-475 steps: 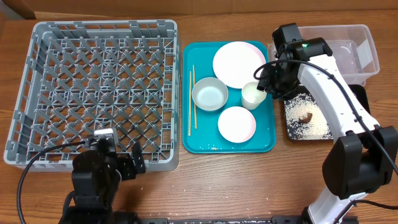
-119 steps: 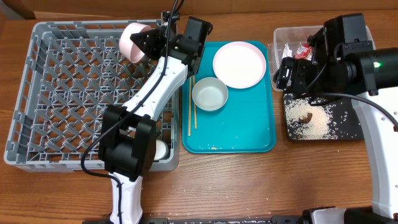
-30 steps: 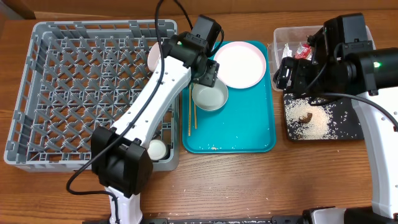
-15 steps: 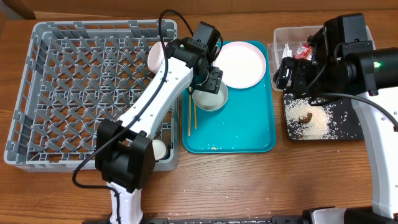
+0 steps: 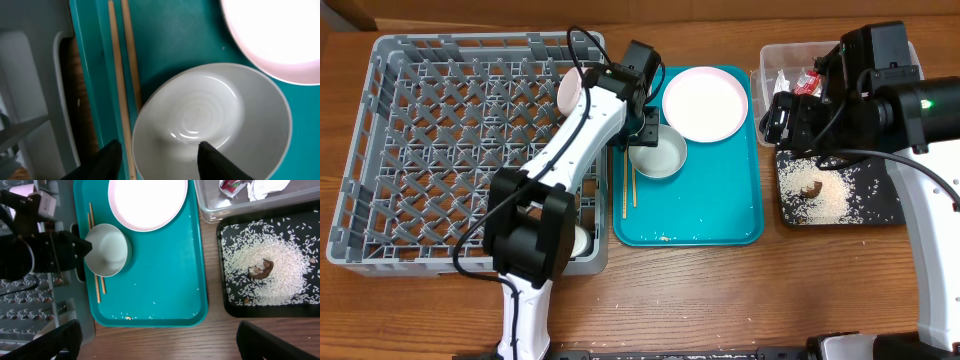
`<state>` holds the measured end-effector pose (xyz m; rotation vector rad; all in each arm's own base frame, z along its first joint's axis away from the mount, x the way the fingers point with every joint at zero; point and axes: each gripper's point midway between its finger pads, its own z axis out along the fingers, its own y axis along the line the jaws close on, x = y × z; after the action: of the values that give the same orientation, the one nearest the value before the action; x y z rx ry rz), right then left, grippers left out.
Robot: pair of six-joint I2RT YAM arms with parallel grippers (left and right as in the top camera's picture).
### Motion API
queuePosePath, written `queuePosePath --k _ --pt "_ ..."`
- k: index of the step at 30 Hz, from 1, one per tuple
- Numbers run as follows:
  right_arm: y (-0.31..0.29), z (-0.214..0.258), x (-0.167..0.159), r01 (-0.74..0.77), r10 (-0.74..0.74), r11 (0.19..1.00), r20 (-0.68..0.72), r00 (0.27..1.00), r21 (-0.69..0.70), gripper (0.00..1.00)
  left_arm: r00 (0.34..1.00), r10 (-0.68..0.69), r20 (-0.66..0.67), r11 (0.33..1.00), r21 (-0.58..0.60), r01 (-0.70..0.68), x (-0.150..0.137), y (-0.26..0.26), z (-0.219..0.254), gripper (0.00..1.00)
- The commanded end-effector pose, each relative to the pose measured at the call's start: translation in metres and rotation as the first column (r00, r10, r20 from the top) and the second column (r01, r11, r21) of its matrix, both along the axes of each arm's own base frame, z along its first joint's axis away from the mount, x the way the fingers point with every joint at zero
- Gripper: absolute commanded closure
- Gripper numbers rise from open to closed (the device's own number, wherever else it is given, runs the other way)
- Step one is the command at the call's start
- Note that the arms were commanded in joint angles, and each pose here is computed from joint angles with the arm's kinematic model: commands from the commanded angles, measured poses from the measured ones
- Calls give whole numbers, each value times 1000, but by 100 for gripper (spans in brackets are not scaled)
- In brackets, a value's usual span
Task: Sort waste into correct bins and load items into the dishwasher
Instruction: 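Reach the left gripper to the small grey bowl and grasp its rim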
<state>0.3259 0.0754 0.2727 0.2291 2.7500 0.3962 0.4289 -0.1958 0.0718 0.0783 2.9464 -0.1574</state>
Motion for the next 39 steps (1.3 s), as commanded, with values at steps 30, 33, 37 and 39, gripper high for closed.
queuePosePath --k 30,33,37,39 --pt "0 8 0 -2 2 1000 29 1000 -2 0 997 40 -62 998 60 -36 -14 9 -49 81" --pt "0 8 0 -2 2 1000 29 1000 -2 0 998 40 -58 998 58 -36 -13 9 -49 90" --pt "0 8 0 -2 2 1000 29 1000 -2 0 998 39 -49 998 46 -37 -11 7 -44 96" --pt "0 8 0 -2 2 1000 29 1000 -2 0 999 38 -38 999 40 -37 -9 6 -34 96"
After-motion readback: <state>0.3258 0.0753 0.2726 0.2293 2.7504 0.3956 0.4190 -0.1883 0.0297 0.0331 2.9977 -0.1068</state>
